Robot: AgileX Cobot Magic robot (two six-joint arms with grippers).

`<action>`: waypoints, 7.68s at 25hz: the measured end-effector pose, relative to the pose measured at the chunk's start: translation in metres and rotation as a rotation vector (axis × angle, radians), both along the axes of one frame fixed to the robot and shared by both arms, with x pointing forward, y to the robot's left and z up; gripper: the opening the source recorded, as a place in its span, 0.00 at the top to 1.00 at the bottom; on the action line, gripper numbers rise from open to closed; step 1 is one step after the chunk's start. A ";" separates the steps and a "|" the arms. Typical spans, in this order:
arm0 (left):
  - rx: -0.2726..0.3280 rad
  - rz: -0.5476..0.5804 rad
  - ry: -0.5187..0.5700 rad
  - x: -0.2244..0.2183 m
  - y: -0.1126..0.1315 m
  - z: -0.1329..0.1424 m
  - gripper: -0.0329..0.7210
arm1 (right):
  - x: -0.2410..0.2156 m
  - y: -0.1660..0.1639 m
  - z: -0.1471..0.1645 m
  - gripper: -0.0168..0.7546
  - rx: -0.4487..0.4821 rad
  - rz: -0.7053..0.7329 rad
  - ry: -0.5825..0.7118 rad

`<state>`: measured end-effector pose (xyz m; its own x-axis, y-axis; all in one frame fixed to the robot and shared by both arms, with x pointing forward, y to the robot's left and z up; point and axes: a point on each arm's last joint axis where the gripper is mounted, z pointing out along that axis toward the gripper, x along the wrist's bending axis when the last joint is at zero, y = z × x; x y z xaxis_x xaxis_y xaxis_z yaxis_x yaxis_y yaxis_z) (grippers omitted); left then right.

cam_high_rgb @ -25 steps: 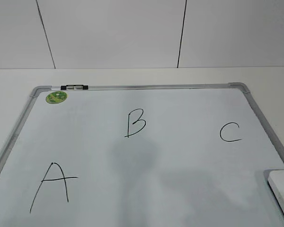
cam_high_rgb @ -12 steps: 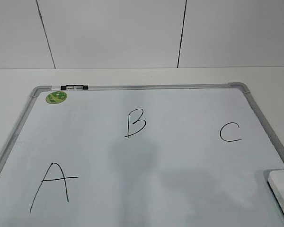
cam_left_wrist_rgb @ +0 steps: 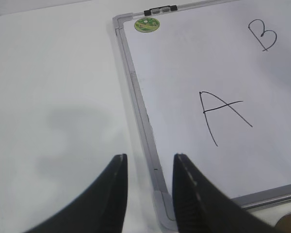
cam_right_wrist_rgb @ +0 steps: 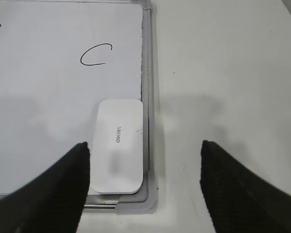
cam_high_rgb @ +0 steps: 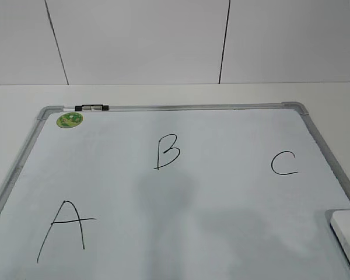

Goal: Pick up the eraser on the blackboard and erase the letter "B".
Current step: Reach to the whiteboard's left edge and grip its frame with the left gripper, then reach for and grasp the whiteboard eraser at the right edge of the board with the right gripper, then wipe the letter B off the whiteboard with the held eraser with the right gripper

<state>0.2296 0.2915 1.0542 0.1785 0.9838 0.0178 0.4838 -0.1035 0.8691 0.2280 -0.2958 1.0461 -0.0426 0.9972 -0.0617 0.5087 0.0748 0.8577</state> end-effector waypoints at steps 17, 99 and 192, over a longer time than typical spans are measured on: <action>-0.062 0.019 0.338 0.071 -0.006 0.030 0.64 | 0.046 0.005 0.004 0.24 0.141 -0.025 0.335; -0.005 0.083 1.057 0.375 -0.015 -0.124 0.93 | 0.128 0.004 0.014 0.24 0.167 -0.060 0.733; -0.005 0.082 1.064 0.374 -0.015 -0.124 0.93 | 0.234 0.021 -0.093 0.18 0.085 -0.050 1.147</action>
<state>0.6038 0.2767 0.9302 0.0328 0.9932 -0.1121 0.9994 -0.0335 -0.0043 0.4617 -0.2749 0.9529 0.0099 0.9984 0.0555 0.9939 -0.0037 -0.1104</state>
